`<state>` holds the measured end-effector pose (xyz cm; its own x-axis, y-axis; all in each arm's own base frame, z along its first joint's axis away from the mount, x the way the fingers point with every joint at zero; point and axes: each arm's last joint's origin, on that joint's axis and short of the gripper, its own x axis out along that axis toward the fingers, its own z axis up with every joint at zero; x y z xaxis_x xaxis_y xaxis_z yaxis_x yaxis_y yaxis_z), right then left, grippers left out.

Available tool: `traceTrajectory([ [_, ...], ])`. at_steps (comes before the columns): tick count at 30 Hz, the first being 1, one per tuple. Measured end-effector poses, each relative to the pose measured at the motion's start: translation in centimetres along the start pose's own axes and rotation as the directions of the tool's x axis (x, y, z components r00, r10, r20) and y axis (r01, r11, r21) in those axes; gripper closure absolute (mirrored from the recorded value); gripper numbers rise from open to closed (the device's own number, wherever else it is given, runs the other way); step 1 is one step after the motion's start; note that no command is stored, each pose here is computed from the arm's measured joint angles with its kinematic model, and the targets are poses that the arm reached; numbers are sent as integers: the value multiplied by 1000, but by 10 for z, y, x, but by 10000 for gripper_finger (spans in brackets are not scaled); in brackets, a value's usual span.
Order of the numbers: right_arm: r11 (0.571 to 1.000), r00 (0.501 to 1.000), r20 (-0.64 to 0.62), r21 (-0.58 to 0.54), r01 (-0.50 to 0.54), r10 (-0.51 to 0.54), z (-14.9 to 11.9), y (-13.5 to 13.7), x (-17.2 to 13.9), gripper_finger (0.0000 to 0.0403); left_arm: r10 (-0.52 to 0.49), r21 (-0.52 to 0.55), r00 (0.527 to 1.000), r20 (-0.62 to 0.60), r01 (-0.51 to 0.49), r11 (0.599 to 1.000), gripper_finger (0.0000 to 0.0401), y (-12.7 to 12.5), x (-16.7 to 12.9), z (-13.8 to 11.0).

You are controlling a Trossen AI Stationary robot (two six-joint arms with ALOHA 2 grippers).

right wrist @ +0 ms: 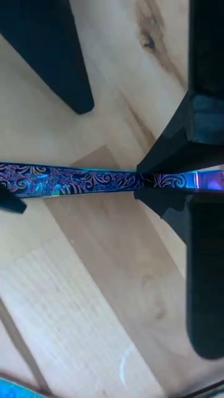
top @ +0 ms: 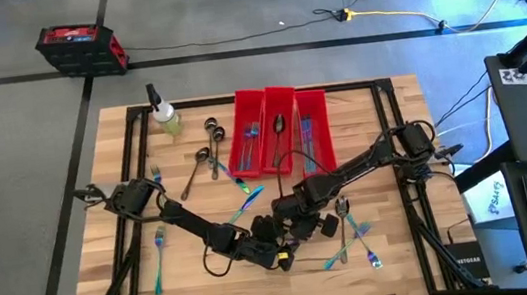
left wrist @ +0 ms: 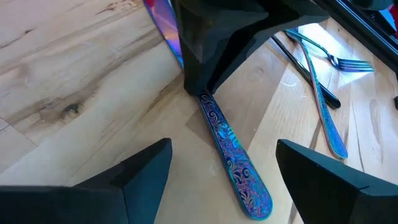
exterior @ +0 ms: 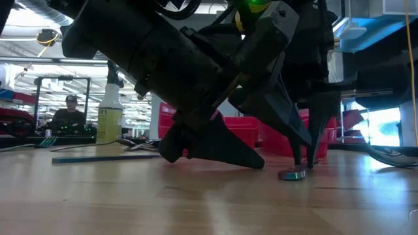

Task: Sort silverware
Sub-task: Put the blue knife into the right red silverware bin

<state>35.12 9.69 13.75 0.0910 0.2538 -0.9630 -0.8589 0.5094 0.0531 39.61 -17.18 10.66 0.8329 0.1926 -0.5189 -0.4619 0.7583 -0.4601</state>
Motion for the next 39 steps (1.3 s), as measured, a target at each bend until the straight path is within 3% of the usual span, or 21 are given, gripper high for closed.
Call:
traceTrajectory([
  [18,1000,999,28,11,17,-17,17,-7,-22,390,-5,13,1000,3,5,1000,123,0,0,1],
  [27,999,999,-23,-26,-38,37,11,1,-17,383,-4,14,1000,3,4,1000,123,0,0,1],
  [39,995,999,44,-96,14,-10,4,1,1,239,-4,-4,1000,3,4,1000,122,0,0,1],
])
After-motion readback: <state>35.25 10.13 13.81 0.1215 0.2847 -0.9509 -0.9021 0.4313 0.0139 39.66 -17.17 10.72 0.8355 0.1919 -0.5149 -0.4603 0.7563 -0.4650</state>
